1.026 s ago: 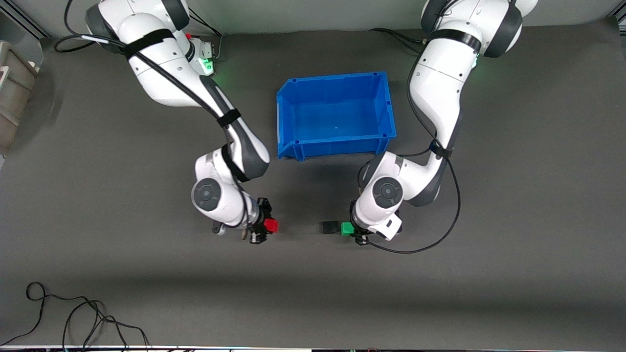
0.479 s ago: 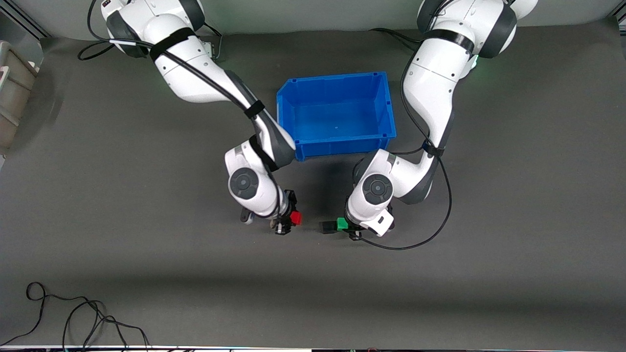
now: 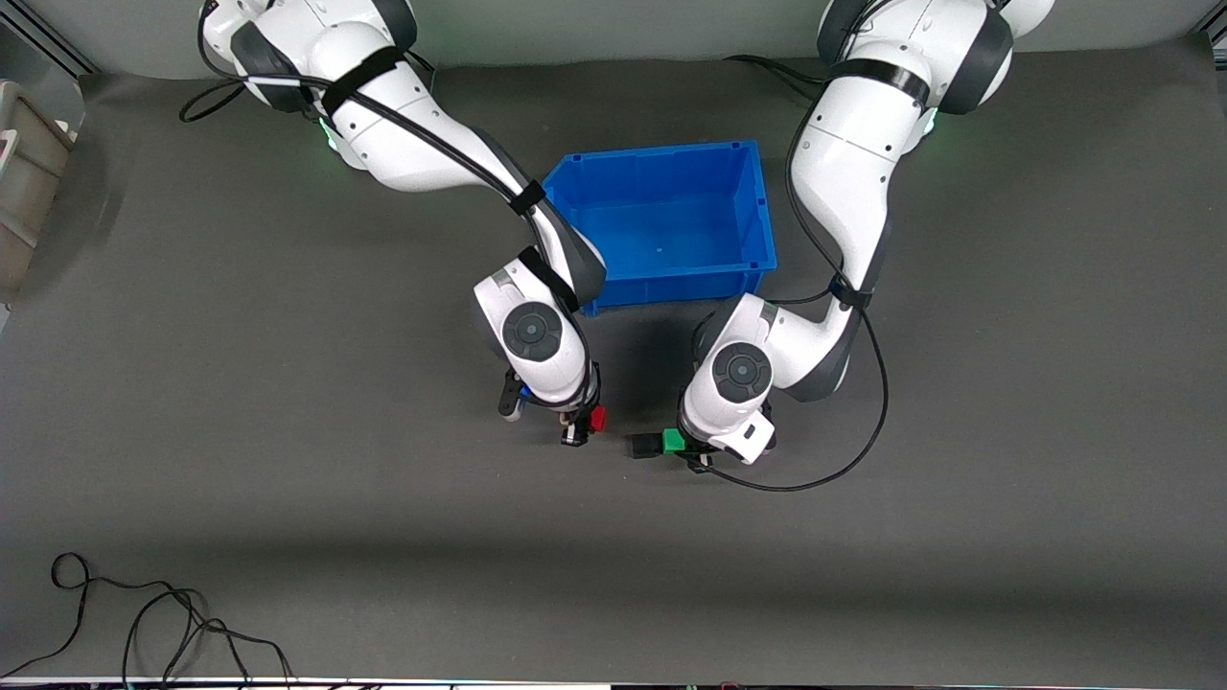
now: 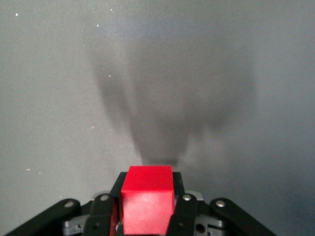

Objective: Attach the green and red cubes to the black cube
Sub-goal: 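Press the green and red cubes against the black cube with both grippers, then open both grippers and lift them away from the joined cubes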

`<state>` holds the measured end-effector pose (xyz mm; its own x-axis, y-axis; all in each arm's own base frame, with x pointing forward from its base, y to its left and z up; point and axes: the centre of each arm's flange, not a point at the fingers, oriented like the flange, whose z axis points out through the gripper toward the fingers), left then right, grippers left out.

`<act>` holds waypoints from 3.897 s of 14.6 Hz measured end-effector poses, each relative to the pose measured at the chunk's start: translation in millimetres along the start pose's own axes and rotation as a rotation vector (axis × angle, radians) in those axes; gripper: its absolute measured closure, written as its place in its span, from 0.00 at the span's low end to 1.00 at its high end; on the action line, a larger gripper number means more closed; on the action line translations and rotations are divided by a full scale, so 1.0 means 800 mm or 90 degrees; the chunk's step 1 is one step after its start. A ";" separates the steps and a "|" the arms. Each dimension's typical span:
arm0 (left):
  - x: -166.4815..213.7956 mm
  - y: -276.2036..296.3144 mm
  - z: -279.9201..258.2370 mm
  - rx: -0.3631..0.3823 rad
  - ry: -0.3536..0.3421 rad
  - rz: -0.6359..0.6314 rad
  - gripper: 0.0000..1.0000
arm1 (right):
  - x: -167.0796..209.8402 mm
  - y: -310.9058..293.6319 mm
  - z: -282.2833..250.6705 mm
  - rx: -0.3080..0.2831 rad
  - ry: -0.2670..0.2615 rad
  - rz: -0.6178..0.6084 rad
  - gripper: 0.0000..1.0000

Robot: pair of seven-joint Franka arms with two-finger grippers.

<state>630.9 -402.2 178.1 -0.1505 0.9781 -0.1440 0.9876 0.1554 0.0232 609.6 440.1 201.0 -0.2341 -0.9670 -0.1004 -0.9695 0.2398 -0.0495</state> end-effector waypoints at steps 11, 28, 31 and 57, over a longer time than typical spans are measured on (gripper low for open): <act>-0.010 -0.003 -0.001 -0.007 -0.005 -0.021 0.60 | -0.031 -0.037 0.017 0.054 -0.051 -0.001 0.61; -0.024 -0.008 0.003 -0.032 -0.016 -0.028 0.60 | -0.037 -0.021 0.042 0.053 -0.038 -0.020 0.61; -0.022 -0.006 0.003 -0.034 -0.015 -0.030 0.60 | -0.039 -0.021 0.040 0.055 -0.040 -0.021 0.61; 0.107 0.089 -0.212 0.057 0.082 0.293 0.00 | 0.102 -0.134 -0.390 -0.011 -0.071 -0.374 0.00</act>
<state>680.5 -284.2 335.1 0.3047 0.9523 -0.0147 0.9518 -0.3051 -0.0309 671.7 309.0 508.1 0.3505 -0.9219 -0.1652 -0.9353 -0.3355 -0.1123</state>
